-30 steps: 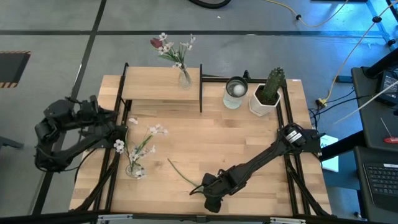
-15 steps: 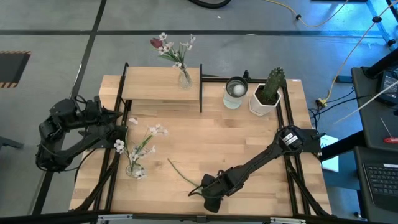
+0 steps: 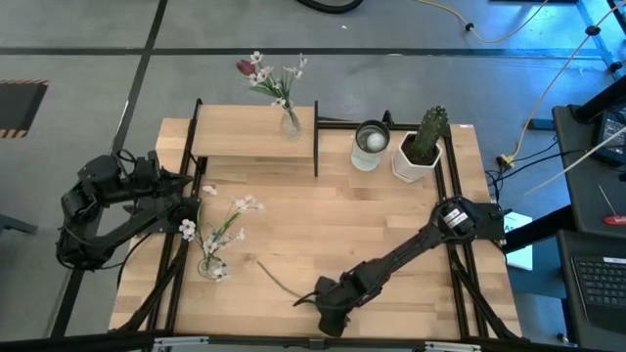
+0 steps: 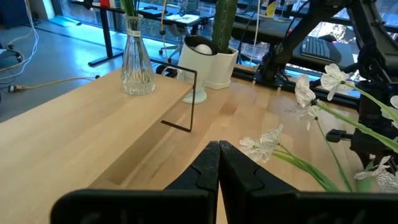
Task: Pick and place flowers into a vace then onto a shelf
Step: Put the red flower into the transparent vase
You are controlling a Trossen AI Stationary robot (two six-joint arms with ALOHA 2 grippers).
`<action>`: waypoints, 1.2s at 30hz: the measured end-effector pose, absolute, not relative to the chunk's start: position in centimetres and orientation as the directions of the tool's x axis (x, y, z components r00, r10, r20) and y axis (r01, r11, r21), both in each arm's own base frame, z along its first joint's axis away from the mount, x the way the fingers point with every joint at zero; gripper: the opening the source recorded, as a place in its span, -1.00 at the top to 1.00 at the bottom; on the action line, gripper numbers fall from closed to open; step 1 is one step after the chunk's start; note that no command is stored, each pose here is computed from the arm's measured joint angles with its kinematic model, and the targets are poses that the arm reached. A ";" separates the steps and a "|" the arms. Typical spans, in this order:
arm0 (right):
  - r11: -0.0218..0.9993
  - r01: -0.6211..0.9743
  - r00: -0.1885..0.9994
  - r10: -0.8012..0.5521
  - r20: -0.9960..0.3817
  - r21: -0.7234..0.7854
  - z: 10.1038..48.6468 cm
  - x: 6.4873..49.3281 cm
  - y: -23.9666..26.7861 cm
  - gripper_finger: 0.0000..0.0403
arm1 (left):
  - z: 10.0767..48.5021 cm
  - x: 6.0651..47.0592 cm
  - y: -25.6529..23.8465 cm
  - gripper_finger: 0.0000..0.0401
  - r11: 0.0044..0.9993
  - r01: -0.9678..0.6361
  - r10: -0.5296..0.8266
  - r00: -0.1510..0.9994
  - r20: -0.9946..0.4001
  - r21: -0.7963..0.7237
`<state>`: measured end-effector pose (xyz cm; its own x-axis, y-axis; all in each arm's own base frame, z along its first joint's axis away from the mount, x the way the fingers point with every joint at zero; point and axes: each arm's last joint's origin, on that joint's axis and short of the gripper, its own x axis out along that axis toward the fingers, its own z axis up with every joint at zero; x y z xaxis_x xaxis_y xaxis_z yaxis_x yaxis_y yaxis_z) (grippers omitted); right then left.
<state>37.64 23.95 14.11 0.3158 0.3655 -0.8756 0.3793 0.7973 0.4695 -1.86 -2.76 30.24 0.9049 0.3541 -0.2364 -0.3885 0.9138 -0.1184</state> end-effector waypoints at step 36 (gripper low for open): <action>0.512 0.420 0.121 0.787 -0.605 0.749 36.7 39.9 15.4 0.95 | 32.4 -3.3 -4.2 0.98 0.938 -0.325 0.311 0.943 -0.121 -0.122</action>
